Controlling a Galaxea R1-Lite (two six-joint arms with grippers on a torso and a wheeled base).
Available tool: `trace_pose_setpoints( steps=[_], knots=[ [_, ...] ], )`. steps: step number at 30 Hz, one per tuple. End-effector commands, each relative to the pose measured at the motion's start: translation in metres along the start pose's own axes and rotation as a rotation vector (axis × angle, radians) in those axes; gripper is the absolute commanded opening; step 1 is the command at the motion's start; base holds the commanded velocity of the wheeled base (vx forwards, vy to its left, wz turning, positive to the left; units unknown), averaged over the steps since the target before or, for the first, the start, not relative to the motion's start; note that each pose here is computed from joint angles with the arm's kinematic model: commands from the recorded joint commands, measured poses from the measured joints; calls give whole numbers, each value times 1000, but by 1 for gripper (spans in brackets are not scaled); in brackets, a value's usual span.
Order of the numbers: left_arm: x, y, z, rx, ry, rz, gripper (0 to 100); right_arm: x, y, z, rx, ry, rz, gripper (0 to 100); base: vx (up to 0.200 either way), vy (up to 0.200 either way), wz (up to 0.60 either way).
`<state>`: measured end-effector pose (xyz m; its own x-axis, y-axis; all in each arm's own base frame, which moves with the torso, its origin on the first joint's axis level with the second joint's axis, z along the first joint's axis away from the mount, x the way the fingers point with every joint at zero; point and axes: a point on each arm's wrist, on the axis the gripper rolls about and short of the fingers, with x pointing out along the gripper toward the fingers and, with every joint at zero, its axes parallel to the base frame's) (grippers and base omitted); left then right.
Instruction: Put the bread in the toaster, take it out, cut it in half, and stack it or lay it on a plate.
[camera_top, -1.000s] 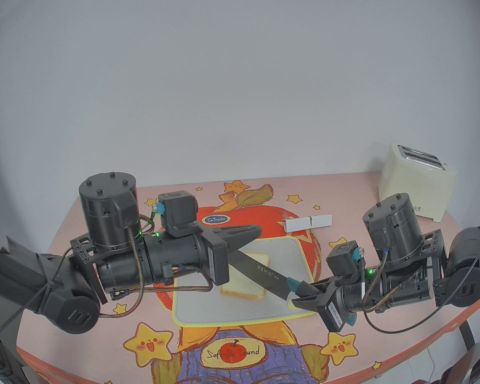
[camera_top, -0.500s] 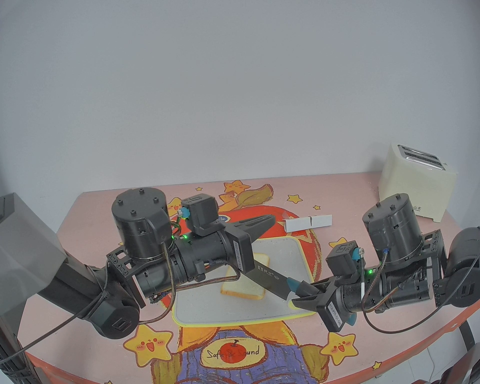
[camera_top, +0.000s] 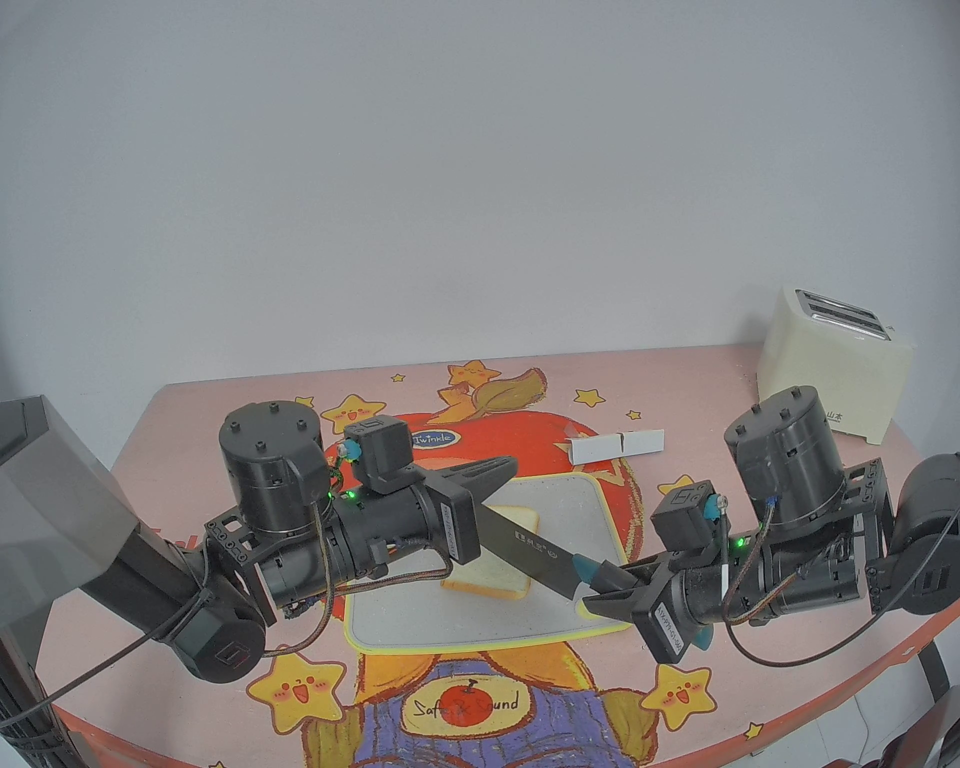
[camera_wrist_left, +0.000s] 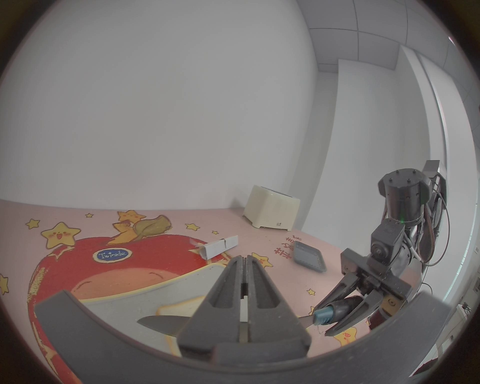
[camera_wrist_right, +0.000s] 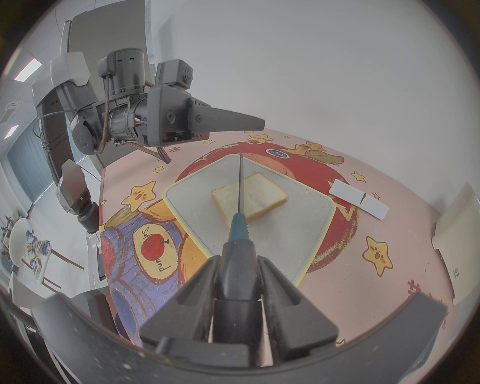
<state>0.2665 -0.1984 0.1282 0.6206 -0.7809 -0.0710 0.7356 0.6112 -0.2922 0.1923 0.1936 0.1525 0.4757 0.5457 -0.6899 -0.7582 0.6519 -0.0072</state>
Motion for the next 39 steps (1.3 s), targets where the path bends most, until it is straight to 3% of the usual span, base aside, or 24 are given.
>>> trace_pose_setpoints(
  steps=[1, 15, 39],
  knots=[
    [0, 1, -2, -3, 8, 3, 0, 0, 1, 0, -3, 0, 3, 0, 0, 0, 0],
    [4, 6, -19, -1, 64, 11, 0, 4, 1, 0, -3, 9, 2, 0, 0, 0, 0],
    [4, 6, -24, -5, 82, 13, 0, 2, 1, 1, -3, 1, 0, 0, 0, 0, 0]
  ],
)
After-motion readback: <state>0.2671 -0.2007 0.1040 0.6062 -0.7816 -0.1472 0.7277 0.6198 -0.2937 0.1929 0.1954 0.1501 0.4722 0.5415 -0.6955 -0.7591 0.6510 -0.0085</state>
